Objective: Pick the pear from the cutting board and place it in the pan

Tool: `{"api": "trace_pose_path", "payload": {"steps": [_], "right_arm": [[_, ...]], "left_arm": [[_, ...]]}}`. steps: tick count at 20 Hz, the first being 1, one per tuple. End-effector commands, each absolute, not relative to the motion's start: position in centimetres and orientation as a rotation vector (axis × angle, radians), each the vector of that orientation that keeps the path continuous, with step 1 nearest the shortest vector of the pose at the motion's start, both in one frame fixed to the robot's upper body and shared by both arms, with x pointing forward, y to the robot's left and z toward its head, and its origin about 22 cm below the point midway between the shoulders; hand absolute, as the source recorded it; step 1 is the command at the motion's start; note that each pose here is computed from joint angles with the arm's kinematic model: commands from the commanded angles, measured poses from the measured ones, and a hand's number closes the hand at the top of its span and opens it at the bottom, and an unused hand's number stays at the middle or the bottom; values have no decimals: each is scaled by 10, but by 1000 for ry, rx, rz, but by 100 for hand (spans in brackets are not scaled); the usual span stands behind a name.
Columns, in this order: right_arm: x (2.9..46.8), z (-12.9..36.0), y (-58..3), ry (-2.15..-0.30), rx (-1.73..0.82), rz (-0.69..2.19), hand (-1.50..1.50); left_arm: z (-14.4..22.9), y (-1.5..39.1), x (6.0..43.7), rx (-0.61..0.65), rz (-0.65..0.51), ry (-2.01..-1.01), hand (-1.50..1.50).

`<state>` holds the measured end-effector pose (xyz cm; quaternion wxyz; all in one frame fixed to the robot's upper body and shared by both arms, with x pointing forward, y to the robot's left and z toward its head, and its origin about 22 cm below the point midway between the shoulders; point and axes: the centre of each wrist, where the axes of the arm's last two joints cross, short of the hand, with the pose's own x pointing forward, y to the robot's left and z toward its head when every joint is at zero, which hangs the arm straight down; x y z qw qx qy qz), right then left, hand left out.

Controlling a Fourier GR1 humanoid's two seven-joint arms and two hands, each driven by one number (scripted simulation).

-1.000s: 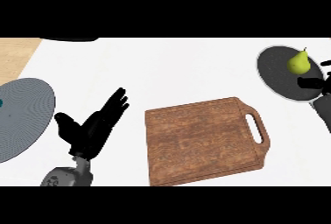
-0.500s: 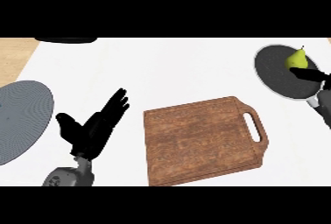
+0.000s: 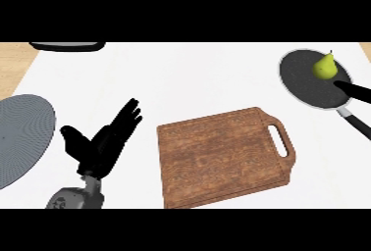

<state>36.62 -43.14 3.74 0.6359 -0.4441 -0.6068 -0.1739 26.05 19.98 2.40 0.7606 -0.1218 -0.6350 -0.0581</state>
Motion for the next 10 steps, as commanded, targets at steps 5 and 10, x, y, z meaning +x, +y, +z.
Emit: {"api": "trace_pose_path", "payload": {"steps": [5, 10], "right_arm": [[315, 2, -471, -1515, -809, -357, -150], [290, -26, -473, -1549, -726, -325, -150]], "left_arm": [[27, 205, 264, -262, -106, -1363, 0], [9, 216, 253, -249, -106, -1368, 0]]}}
